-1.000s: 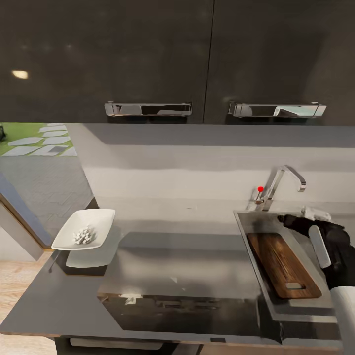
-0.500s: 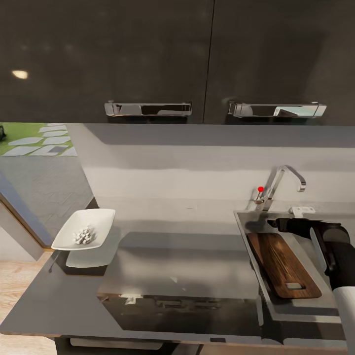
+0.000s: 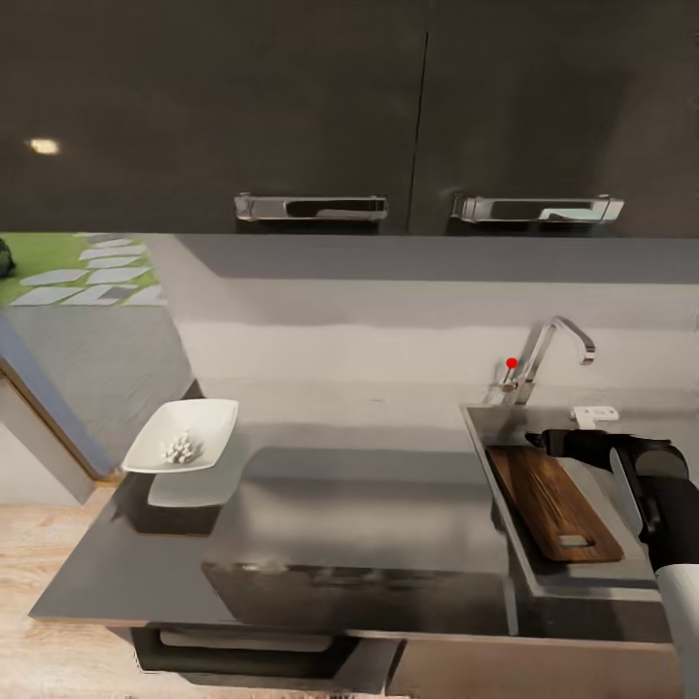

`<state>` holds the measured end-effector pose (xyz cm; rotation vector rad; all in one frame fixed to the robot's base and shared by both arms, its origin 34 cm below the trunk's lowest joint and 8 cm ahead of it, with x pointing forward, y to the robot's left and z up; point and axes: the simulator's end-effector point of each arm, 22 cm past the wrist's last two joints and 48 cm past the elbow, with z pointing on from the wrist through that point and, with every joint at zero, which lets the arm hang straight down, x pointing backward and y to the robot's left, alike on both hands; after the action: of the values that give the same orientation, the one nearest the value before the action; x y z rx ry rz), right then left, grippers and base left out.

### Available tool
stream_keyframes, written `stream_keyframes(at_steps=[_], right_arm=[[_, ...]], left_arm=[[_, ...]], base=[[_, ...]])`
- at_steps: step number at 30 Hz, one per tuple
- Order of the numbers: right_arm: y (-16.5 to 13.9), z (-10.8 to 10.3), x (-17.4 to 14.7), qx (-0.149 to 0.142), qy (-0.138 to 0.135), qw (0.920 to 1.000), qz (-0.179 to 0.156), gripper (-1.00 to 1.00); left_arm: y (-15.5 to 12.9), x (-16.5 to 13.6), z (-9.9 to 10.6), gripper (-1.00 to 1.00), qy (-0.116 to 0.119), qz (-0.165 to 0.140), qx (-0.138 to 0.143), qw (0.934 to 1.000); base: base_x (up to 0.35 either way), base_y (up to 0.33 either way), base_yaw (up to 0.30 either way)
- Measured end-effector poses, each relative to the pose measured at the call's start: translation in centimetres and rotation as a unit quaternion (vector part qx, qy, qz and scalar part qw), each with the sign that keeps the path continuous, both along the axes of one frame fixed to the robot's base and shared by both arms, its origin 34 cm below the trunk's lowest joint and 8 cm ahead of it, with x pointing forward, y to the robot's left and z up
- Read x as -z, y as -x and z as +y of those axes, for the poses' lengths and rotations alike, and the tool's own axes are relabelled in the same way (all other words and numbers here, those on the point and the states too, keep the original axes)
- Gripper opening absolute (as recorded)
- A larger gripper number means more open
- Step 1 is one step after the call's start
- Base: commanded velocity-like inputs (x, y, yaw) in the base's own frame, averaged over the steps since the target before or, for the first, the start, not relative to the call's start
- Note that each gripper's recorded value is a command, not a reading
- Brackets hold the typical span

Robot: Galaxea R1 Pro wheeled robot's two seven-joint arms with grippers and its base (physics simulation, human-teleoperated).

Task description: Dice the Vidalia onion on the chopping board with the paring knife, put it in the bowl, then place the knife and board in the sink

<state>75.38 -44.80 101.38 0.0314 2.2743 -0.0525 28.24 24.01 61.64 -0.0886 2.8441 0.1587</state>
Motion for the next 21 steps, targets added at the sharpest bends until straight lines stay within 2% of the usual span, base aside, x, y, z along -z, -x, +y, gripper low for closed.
stream_keyframes(at_steps=[6,8,12,21], right_arm=[[-0.1,0.2,-0.3,-0.003,-0.004,1.0,-0.004,1.0],[-0.2,0.6,-0.9,-0.013,-0.013,0.9998,-0.012,1.0],[-0.5,2.6,-2.1,-0.05,-0.04,0.9976,-0.026,1.0],[-0.6,2.8,-2.7,-0.056,-0.041,0.997,-0.033,1.0]], left_arm=[[0.0,0.0,0.0,1.0,0.0,0.0,0.0,1.0],[0.0,0.0,0.0,1.0,0.0,0.0,0.0,1.0],[0.0,0.0,0.0,1.0,0.0,0.0,0.0,1.0],[0.0,0.0,0.0,1.0,0.0,0.0,0.0,1.0]], base=[[-0.279,0.152,0.0],[-0.28,0.166,0.0],[-0.28,0.181,0.0],[-0.28,0.185,0.0]])
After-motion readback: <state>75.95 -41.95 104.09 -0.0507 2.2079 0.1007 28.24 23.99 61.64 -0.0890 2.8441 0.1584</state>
